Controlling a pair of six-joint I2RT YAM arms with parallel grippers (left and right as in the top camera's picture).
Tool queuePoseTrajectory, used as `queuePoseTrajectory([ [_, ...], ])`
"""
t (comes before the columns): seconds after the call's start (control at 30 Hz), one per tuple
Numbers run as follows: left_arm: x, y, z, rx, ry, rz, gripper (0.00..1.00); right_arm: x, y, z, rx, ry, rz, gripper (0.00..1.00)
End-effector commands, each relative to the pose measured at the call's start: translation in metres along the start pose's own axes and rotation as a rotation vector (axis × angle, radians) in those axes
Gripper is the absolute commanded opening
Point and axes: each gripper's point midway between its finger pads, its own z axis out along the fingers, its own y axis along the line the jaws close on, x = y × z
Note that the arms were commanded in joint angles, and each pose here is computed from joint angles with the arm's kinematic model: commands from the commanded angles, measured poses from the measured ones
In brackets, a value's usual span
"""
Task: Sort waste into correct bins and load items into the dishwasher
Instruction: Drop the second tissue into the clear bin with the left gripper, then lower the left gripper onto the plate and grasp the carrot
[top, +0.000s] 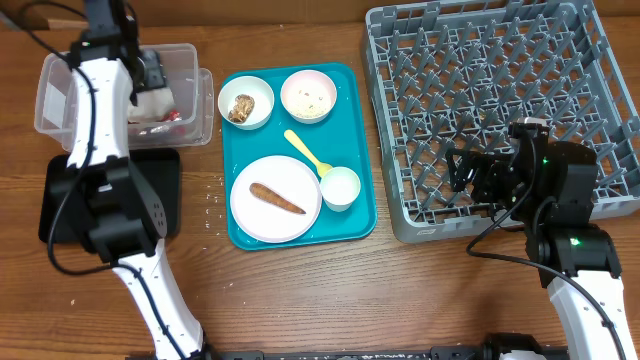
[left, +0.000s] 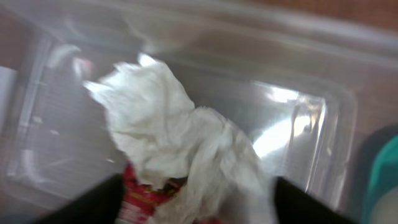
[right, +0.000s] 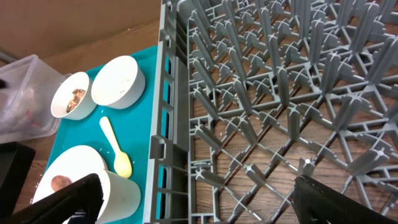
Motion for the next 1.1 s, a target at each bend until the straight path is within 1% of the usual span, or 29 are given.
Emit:
queuePoseTrajectory([
  [0.0, -0.010, -0.010, -0.012, 0.028, -0.033, -0.007, 1.00, -0.011, 0.004, -0.004, -0.009, -0.029, -0.012, 1.00],
  [0.1, -0.033, -0.016, -0.051, 0.078, -0.101, -0.011, 1.00, -0.011, 0.004, -0.004, -0.009, -0.029, -0.012, 1.00],
  [0.2, -0.061, -0.026, -0.124, 0.167, -0.203, -0.007, 1.00, -0.011, 0.004, -0.004, -0.009, -0.028, -0.012, 1.00],
  [0.27, -0.068, -0.032, -0.179, 0.219, -0.259, -0.008, 1.00, -0.011, 0.004, -0.004, -0.009, -0.027, -0.011, 1.00],
  [0.3, -0.064, -0.035, -0.211, 0.238, -0.275, -0.024, 1.00, -0.010, 0.004, -0.004, -0.008, -0.025, -0.010, 1.00],
  [0.33, -0.061, -0.036, -0.223, 0.244, -0.275, -0.031, 1.00, -0.010, 0.004, -0.004, -0.008, -0.025, -0.010, 1.00],
  [0.37, -0.017, -0.047, -0.279, 0.268, -0.198, -0.063, 0.97, -0.009, 0.004, -0.004, -0.007, -0.022, -0.009, 1.00],
  [0.47, 0.026, -0.061, -0.298, 0.278, -0.079, -0.085, 0.97, -0.011, 0.004, -0.004, -0.008, -0.027, -0.011, 1.00],
  [0.53, 0.053, -0.076, -0.304, 0.284, 0.008, -0.055, 0.97, -0.011, 0.004, -0.004, -0.009, -0.029, -0.012, 1.00],
  [0.57, 0.061, -0.086, -0.305, 0.292, 0.033, -0.031, 0.95, -0.011, 0.004, -0.004, -0.009, -0.029, -0.012, 1.00],
  [0.63, 0.080, -0.111, -0.300, 0.312, 0.095, 0.029, 0.96, -0.011, 0.004, -0.004, -0.009, -0.028, -0.011, 1.00],
  [0.7, 0.103, -0.132, -0.286, 0.273, 0.165, 0.062, 0.96, -0.010, 0.004, -0.004, -0.008, -0.025, -0.010, 1.00],
  [0.77, 0.123, -0.150, -0.267, 0.235, 0.226, 0.071, 0.94, -0.008, 0.004, -0.004, -0.006, -0.018, -0.007, 1.00],
  [0.83, 0.142, -0.170, -0.247, 0.227, 0.271, 0.086, 0.90, -0.007, 0.003, -0.004, -0.005, -0.010, -0.005, 1.00],
  [0.93, 0.171, -0.194, -0.212, 0.214, 0.332, 0.065, 0.80, -0.005, 0.003, -0.004, -0.003, -0.003, -0.002, 1.00],
  [0.97, 0.181, -0.200, -0.201, 0.210, 0.352, 0.046, 0.78, -0.004, 0.003, -0.004, -0.002, -0.002, -0.002, 1.00],
  [1.03, 0.201, -0.205, -0.172, 0.174, 0.385, -0.041, 0.73, -0.004, 0.003, -0.004, -0.002, -0.002, -0.002, 1.00],
  [1.07, 0.208, -0.205, -0.162, 0.157, 0.396, -0.085, 0.73, -0.004, 0.003, -0.004, -0.002, -0.002, -0.002, 1.00],
])
